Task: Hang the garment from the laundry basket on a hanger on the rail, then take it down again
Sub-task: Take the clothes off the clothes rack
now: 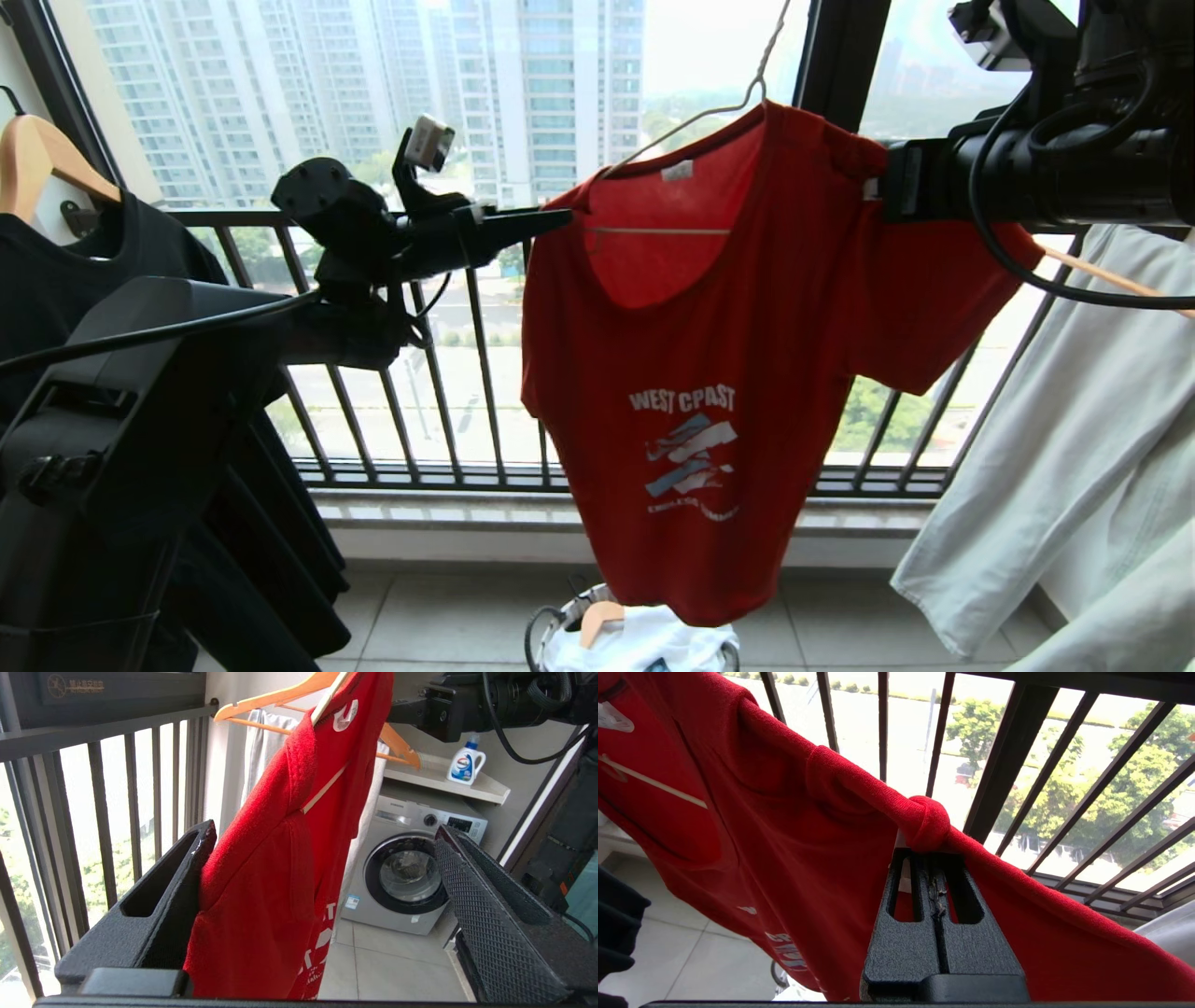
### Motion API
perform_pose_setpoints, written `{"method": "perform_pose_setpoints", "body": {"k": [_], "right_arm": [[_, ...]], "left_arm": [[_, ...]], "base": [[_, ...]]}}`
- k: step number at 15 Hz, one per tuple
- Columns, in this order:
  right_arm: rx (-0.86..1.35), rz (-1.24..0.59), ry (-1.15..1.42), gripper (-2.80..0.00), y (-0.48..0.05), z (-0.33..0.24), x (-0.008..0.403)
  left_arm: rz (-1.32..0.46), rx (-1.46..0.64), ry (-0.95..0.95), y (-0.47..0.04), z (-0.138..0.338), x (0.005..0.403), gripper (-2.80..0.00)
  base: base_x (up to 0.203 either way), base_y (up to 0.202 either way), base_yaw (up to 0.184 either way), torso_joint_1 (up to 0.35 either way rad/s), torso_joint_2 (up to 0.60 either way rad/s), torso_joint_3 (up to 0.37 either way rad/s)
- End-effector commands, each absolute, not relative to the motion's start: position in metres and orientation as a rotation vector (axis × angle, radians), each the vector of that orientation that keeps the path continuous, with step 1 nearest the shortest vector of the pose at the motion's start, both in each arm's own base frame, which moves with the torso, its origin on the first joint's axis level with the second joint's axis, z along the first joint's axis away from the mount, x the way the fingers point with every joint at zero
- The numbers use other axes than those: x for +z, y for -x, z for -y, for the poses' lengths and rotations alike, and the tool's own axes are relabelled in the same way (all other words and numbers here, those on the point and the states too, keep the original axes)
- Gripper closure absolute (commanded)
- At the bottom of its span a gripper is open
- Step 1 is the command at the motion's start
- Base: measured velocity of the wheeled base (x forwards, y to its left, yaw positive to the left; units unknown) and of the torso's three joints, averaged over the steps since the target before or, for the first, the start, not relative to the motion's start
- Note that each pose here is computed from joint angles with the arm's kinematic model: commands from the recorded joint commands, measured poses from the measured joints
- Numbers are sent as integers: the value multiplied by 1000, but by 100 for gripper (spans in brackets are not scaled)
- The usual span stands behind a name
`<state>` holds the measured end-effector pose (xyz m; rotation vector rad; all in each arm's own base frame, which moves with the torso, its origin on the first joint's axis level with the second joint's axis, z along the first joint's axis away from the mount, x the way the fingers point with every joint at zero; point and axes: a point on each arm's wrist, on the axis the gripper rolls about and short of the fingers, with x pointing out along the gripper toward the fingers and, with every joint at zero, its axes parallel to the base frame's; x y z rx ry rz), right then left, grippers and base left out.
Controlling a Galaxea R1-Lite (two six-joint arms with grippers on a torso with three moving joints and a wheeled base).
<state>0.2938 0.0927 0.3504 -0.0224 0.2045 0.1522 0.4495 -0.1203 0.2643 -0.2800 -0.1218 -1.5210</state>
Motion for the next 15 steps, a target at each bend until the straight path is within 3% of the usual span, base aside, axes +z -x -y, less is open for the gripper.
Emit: {"method": "perform_pose_setpoints", "body": {"k": [1,15], "right_arm": [[150,-203,22,0,-294,-92,351],[148,-193,16,0,-302,-94,353]], "left_arm": [[109,-1551,284,-444,119,265,-280],[-33,-1666,243,-382,106,293,-280]], "base": [[0,0,0,0,0,0],[0,0,0,0,0,0]]}}
